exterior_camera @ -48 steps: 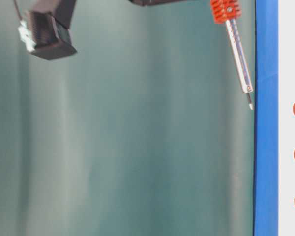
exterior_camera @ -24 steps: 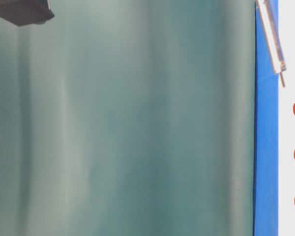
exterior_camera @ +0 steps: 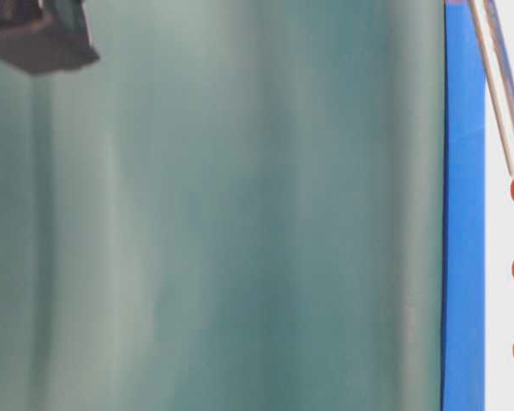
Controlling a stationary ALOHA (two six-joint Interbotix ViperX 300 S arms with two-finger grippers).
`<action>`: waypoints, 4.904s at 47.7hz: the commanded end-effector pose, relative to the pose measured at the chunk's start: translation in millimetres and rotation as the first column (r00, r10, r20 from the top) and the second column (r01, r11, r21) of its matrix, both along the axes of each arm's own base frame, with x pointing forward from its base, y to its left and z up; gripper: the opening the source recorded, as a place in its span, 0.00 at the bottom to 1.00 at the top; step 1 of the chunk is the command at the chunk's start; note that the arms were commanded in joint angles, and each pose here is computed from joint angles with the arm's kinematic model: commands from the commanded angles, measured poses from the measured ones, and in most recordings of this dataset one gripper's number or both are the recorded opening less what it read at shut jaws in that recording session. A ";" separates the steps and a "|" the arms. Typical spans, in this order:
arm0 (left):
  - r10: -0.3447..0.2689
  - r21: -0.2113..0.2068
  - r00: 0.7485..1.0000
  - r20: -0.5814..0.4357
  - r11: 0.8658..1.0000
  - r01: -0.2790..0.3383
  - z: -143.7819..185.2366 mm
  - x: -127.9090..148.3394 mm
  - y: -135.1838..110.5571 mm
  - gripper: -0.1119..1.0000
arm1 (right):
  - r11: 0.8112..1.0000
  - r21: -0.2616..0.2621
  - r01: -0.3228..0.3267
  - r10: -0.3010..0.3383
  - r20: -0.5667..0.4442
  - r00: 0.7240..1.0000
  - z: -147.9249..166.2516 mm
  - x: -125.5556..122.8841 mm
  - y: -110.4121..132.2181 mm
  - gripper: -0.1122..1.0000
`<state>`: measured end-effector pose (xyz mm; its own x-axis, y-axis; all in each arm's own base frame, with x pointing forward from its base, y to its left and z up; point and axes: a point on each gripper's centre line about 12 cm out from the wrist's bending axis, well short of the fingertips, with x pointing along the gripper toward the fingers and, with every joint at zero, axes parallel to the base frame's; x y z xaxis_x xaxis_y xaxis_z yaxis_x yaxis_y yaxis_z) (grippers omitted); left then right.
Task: Touch the tip of the soldering iron to the mark.
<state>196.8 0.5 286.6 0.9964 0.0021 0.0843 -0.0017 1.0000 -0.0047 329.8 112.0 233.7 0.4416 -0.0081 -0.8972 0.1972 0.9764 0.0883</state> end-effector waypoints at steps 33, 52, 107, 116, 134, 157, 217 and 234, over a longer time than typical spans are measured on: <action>-0.007 -0.002 1.000 0.014 1.000 0.007 3.7 0.6 -1.3 0.12 | 0.998 -0.059 -0.027 0.034 0.123 0.992 15.7 112.3 1.7 0.16; -0.010 -0.003 1.000 0.017 1.000 0.010 4.8 -0.8 -1.9 0.12 | 0.998 -0.060 -0.016 0.022 0.107 0.994 5.8 119.5 -0.9 0.16; -0.010 -0.003 1.000 0.015 1.000 0.010 3.8 -1.0 -1.9 0.12 | 0.996 0.041 -0.081 0.074 0.153 0.985 -117.7 126.8 10.0 0.16; -0.010 -0.003 1.000 0.017 1.000 0.010 3.9 -1.0 -1.9 0.12 | 0.996 0.042 -0.082 0.075 0.155 0.985 -118.2 127.0 10.2 0.16; -0.010 -0.003 1.000 0.014 1.000 0.010 3.6 -1.0 -1.9 0.12 | 0.996 0.039 -0.082 0.076 0.151 0.986 -118.5 126.6 9.9 0.16; -0.010 -0.003 1.000 0.014 1.000 0.010 3.6 -1.0 -1.9 0.12 | 0.997 0.034 -0.075 0.070 0.133 0.989 -119.7 124.9 8.8 0.73; -0.010 -0.003 1.000 0.014 1.000 0.010 3.6 -1.0 -1.9 0.12 | 1.000 -0.028 -0.008 0.013 0.167 0.986 23.0 82.0 -16.9 0.95; -0.010 -0.003 1.000 0.012 1.000 0.010 3.4 -1.0 -1.9 0.12 | 0.992 -0.117 0.050 -0.031 0.163 0.986 28.4 90.1 -93.6 0.95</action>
